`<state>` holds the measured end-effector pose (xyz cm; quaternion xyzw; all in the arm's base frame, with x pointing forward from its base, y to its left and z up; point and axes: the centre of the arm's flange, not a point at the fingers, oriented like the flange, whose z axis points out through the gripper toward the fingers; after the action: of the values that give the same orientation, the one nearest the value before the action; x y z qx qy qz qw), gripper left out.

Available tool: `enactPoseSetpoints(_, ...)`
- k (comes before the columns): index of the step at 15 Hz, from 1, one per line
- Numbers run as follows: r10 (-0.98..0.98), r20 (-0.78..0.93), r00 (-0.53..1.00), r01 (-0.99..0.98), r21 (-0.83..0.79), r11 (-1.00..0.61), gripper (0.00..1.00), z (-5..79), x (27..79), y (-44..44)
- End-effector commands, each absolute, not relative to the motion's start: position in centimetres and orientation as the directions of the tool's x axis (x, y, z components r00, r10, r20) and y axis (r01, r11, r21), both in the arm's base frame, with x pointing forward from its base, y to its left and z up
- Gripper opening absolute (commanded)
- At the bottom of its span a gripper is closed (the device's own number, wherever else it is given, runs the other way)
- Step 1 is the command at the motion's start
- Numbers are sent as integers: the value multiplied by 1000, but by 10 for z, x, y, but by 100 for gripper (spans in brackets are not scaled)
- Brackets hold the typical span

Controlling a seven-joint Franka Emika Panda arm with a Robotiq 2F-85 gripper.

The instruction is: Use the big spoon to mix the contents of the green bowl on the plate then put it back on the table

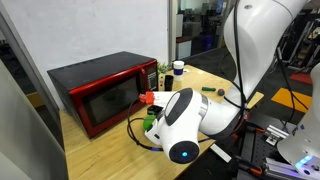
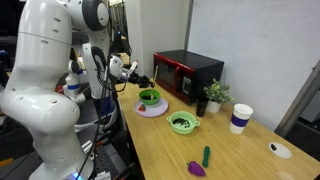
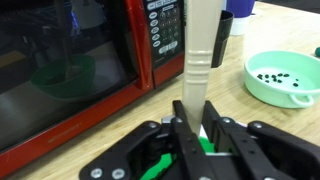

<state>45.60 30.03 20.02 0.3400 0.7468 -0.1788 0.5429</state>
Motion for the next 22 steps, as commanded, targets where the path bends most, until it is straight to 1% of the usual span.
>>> enactPoseSetpoints(1,294,-942,-164,699,100,708,6,195,458,287)
enactPoseSetpoints(7,299,-941,-162,696,106,710,6,197,460,291)
enactPoseSetpoints(15,352,-924,-149,692,156,704,6,208,466,315)
enactPoseSetpoints(22,384,-911,-152,673,189,715,6,215,461,337)
